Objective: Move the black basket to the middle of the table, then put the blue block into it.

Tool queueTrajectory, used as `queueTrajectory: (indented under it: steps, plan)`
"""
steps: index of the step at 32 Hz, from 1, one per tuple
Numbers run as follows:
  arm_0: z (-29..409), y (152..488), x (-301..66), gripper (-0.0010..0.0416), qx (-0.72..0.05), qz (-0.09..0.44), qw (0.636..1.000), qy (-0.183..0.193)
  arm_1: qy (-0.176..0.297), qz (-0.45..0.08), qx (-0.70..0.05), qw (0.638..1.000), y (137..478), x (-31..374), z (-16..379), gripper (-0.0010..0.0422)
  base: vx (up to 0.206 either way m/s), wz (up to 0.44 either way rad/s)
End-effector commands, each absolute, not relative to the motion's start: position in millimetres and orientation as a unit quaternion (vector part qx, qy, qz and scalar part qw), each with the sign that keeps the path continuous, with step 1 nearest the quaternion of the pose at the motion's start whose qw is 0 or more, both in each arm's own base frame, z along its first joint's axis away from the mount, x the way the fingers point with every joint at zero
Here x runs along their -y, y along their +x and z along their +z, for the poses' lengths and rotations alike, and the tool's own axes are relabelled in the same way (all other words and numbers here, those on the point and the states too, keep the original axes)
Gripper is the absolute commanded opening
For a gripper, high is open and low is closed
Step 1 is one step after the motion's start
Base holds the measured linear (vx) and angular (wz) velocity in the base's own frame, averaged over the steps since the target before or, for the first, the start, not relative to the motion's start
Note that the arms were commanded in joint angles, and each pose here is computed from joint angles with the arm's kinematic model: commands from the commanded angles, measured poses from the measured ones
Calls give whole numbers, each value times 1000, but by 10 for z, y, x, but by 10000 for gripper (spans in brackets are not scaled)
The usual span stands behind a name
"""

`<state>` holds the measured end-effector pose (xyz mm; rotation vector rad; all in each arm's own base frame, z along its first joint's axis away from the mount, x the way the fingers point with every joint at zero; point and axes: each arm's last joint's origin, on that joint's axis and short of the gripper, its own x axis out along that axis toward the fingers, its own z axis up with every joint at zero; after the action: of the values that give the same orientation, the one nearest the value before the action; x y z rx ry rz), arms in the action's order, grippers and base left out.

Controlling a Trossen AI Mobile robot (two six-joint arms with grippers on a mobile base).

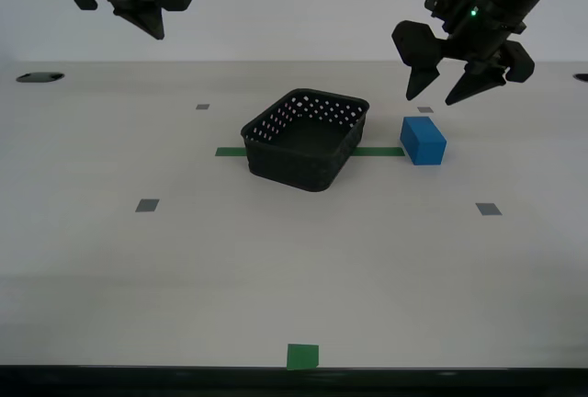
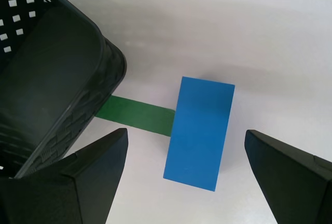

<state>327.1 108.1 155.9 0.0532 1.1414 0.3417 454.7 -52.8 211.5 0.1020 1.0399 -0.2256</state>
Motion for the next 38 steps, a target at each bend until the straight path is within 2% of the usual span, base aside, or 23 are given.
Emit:
queueTrajectory:
  steps: [1,10,14,20,24,26,27,29,31,38]
  plan:
    - [1509,3268,-1085,312,-547,157,822,22,50,-109,-495,861,4546,528,2121,7,0,0]
    - [1184,3314,-1096,306,-582,137,802,8,50,-109,-495,861,4546,530,2121,7,0,0]
    - [972,3330,-1102,318,-603,132,787,5,50,-108,-491,863,4553,529,2125,7,0,0]
    - [896,3353,-1112,289,-602,130,788,8,50,-108,-483,867,4567,532,2134,7,0,0]
    - [900,3357,-1113,180,-603,125,788,15,50,-108,-482,868,4570,533,2136,7,0,0]
    - [900,3357,-1114,145,-603,122,788,19,50,-108,-482,868,4570,533,2136,7,0,0]
    - [900,3358,-1114,112,-603,121,788,20,50,-108,-481,868,4571,533,2136,7,0,0]
    - [915,3370,-1118,-6,-602,119,789,23,50,-108,-481,868,4571,533,2136,7,0,0]
    - [946,3393,-1125,4,-600,120,790,24,50,-108,-481,868,4571,533,2136,7,0,0]
    - [1285,3536,-1176,-1,-608,123,784,20,50,-108,-479,870,4576,533,2139,7,0,0]
